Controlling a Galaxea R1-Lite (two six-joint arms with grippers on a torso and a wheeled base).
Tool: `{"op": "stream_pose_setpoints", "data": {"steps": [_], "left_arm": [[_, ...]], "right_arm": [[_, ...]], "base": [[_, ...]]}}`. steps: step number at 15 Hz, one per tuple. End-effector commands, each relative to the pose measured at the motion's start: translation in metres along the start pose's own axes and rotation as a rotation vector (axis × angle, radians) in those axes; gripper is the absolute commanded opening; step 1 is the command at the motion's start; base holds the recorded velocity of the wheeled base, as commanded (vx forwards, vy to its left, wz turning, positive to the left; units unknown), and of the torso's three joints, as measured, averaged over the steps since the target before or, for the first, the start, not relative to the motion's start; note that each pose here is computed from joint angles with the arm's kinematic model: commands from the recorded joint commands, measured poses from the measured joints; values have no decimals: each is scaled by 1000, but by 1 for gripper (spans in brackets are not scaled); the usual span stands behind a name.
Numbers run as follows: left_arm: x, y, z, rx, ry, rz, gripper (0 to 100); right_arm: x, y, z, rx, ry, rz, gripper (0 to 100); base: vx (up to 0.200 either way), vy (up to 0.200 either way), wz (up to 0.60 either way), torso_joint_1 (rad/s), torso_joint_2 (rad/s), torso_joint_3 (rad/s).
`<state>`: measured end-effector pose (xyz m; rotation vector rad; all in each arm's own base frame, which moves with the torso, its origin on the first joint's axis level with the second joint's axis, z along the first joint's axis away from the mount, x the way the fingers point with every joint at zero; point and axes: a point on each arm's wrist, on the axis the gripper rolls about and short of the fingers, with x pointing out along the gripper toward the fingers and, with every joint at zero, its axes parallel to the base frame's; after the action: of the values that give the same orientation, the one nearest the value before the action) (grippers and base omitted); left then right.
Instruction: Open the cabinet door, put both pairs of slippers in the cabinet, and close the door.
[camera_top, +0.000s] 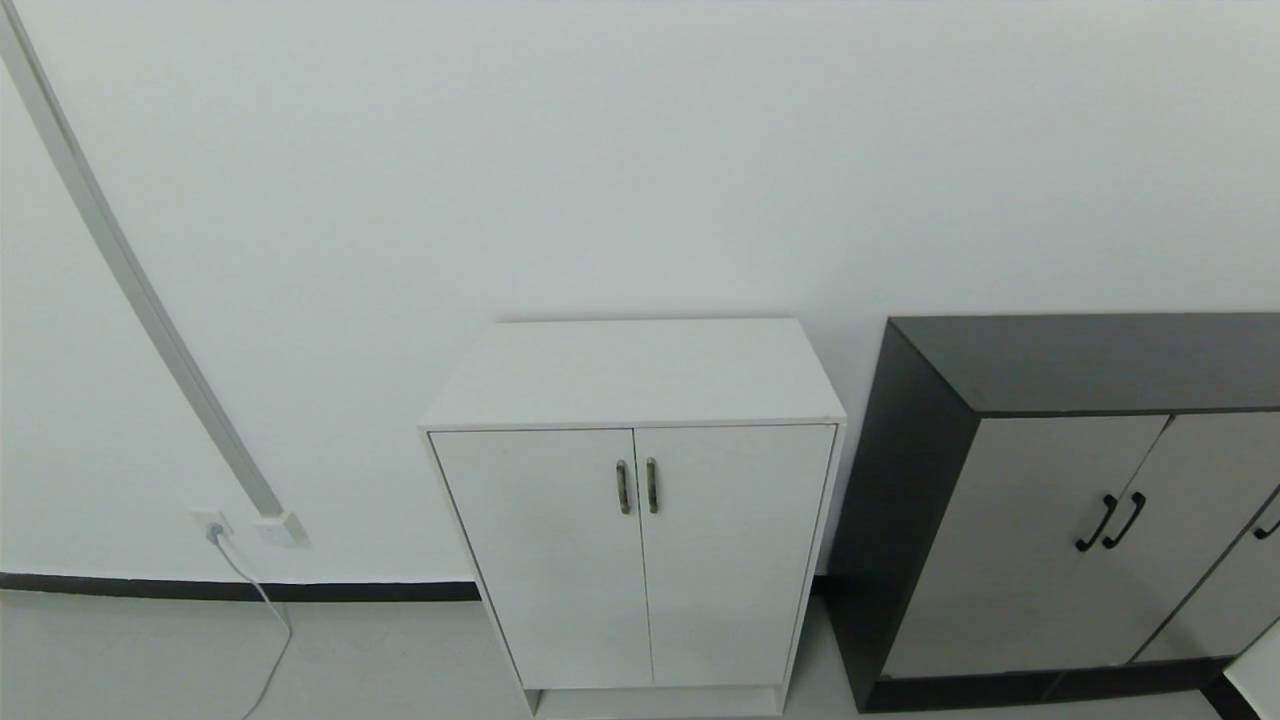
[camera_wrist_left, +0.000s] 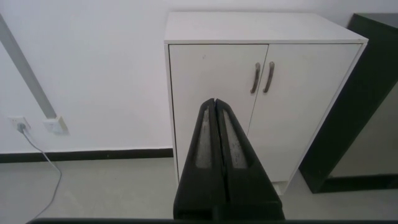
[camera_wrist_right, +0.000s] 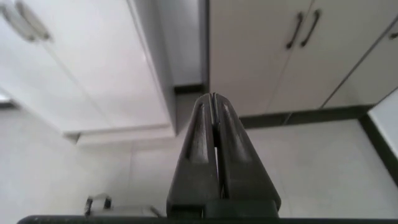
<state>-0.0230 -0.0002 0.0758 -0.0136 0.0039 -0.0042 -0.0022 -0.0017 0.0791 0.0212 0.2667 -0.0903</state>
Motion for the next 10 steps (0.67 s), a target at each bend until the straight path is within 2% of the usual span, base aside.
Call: {"op": "stream_pose_setpoints", "data": {"steps": [1, 5, 10], "left_arm": [[0, 0, 0, 0, 1, 1, 0], [0, 0, 0, 0, 1, 1, 0], [0, 0, 0, 3, 1, 0, 0]], "right_arm": [[-8, 0, -3, 8, -112, -35, 0], [-14, -1, -6, 9, -188, -32, 0], [-14, -1, -6, 10, -194, -29, 0]], "base": [[0, 0, 0, 0, 0, 0], [0, 0, 0, 0, 0, 0], [0, 0, 0, 0, 0, 0]]}}
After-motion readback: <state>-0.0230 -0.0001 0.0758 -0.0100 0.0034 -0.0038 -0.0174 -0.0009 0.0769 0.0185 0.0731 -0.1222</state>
